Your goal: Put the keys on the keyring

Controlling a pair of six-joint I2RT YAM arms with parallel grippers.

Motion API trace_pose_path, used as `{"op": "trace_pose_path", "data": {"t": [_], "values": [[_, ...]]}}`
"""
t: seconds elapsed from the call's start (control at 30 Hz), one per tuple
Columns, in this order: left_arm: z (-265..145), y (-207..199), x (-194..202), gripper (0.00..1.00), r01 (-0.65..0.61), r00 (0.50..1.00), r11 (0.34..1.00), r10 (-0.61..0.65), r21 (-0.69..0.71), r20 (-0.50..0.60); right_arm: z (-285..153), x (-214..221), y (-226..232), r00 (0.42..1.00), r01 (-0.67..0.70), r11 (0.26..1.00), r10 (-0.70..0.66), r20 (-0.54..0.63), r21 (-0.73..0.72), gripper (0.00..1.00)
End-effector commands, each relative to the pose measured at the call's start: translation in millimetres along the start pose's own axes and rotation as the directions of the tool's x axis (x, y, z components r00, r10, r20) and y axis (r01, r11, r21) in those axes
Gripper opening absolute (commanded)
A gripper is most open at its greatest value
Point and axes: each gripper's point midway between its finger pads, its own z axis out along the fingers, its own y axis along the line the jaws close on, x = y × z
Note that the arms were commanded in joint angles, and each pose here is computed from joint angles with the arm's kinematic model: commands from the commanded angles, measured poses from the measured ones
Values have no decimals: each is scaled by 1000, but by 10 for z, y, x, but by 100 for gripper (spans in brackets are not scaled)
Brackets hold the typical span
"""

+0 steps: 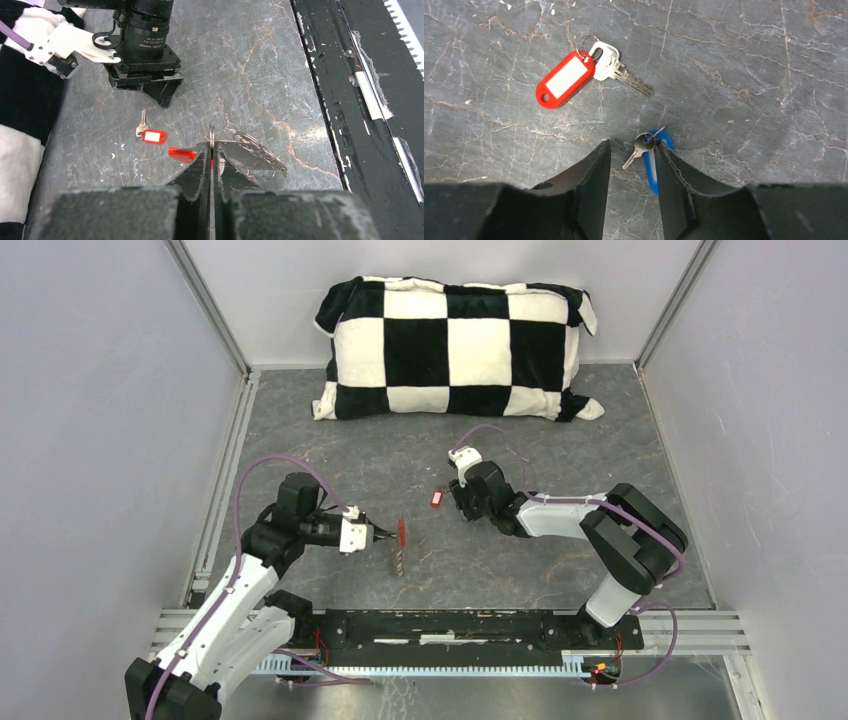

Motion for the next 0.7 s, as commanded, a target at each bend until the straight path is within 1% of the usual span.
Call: {"op": "trace_pose_path", "data": {"t": [0.0,0.2,0.37,0.67], "values": [[-48,85,-233,2,-35,998,999,35,-14,47,35,-181,-96,999,3,998,-6,49,61,43],[-47,88,-246,2,-35,998,999,35,-12,51,-33,-327,-100,996,6,998,-11,84,62,42],[-46,76,-253,2,-35,998,999,35,-7,55,-79,-424,-167,995,-1,995,-8,97,98,45],[-46,48,-237,2,-36,998,999,35,6,50,-62,-487,-165,993,-55,996,47,108,75,47]]}}
